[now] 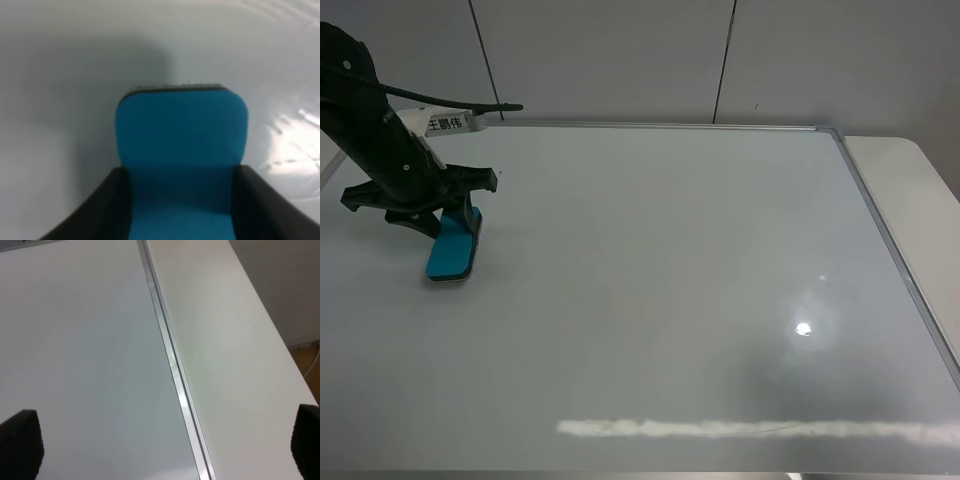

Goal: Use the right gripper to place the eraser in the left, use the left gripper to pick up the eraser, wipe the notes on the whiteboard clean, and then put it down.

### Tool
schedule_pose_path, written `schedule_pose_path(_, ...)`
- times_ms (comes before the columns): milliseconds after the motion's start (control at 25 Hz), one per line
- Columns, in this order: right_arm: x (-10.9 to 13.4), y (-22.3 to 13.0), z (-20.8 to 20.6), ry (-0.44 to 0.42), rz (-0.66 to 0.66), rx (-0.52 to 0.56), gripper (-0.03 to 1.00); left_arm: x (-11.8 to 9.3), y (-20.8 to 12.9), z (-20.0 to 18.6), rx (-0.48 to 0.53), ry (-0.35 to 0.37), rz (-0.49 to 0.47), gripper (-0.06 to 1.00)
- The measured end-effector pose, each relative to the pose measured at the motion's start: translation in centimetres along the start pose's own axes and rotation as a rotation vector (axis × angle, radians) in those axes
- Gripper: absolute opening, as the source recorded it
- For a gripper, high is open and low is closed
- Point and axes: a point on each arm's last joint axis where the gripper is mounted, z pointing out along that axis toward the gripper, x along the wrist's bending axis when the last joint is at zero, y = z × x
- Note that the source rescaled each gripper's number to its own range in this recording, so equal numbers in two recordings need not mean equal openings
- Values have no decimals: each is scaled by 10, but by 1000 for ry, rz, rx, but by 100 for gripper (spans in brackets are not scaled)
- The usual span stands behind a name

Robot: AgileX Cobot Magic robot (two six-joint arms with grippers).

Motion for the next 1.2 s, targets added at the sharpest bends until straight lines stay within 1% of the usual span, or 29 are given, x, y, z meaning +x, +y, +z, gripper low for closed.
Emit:
schedule_pose_path(120, 0, 0, 0, 0, 0, 0, 100, 1, -2, 0, 21, 7, 8, 3)
schedule_pose_path(160, 0, 0, 0, 0, 0, 0, 100, 1, -2, 0, 23, 9, 26, 3)
schedule_pose_path(200, 0, 0, 0, 0, 0, 0, 100, 1, -2, 0, 24, 10, 50, 8)
schedule_pose_path(240, 0, 0, 0, 0, 0, 0, 100, 1, -2, 0, 24, 10, 77, 19)
schedule_pose_path(280, 0, 0, 0, 0, 0, 0, 100, 1, -2, 0, 23, 10, 98, 36)
schedule_pose_path(320, 0, 0, 0, 0, 0, 0, 100, 1, -2, 0, 23, 9, 119, 56)
schedule_pose_path(360, 0, 0, 0, 0, 0, 0, 100, 1, -2, 0, 23, 9, 131, 71)
schedule_pose_path(400, 0, 0, 0, 0, 0, 0, 100, 1, -2, 0, 23, 9, 139, 84)
schedule_pose_path(440, 0, 0, 0, 0, 0, 0, 100, 1, -2, 0, 23, 9, 141, 91)
schedule_pose_path(480, 0, 0, 0, 0, 0, 0, 100, 1, -2, 0, 22, 9, 143, 95)
schedule_pose_path(560, 0, 0, 0, 0, 0, 0, 100, 1, -1, -2, 11, 6, 145, 98)
schedule_pose_path(640, 0, 0, 0, 0, 0, 0, 100, 0, 0, -9, -13, 0, 147, 99)
schedule_pose_path(760, 0, 0, 0, 0, 0, 0, 100, -1, 2, -33, -88, -12, 160, 99)
schedule_pose_path(880, 0, 0, 0, 0, 0, 0, 100, 0, -4, -67, -202, -27, 181, 99)
schedule_pose_path(1000, 0, 0, 0, 0, 0, 0, 100, 6, -20, -108, -350, -33, 218, 99)
schedule_pose_path(1200, 0, 0, 0, 0, 0, 0, 100, 20, -68, -166, -553, -70, 231, 99)
